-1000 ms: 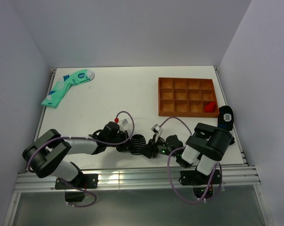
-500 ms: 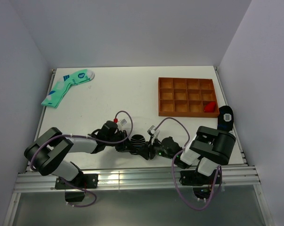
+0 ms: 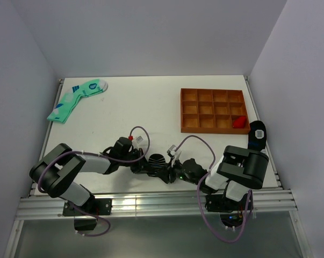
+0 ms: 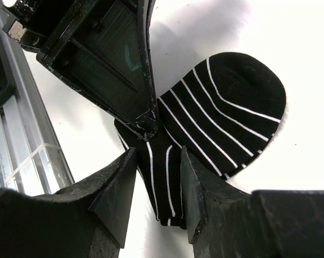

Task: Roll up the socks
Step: Roll the sock at the center of the board.

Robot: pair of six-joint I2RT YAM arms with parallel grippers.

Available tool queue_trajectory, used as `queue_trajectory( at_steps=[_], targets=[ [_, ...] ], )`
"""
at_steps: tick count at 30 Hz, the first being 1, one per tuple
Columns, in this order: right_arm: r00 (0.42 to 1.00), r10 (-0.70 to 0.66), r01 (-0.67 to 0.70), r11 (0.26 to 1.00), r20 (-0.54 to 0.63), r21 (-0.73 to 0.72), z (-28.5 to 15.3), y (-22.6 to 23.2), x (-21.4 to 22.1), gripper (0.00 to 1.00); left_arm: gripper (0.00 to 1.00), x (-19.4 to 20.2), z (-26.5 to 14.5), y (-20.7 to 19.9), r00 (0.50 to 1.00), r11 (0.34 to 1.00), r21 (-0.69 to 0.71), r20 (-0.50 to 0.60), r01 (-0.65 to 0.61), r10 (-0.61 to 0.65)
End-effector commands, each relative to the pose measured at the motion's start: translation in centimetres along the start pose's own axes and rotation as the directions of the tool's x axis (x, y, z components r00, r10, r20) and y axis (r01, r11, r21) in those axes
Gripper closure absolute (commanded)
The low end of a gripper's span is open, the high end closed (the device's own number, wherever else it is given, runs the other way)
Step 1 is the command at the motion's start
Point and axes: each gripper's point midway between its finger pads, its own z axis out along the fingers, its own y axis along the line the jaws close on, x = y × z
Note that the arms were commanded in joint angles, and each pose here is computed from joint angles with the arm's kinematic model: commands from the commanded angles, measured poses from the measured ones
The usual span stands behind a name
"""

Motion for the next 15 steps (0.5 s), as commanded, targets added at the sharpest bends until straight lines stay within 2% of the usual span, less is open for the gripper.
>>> queue_trajectory(
  at_steps=[1, 15],
  targets=[
    [0.996, -0.04, 0.047, 0.995, -0.08, 0.088, -0.6, -1.9, 2.4, 0.54, 1.0, 1.2, -0.1, 3.4, 0.997, 0.992, -0.108, -0.028, 0.067, -0.07],
    [0.987, -0.08, 0.099, 0.985, -0.136, 0.139, 0.0, -2.2, 3.6, 0.58, 1.0, 1.1, 0.1, 3.3, 0.995, 0.991, -0.1, -0.036, 0.089, -0.093]
  ],
)
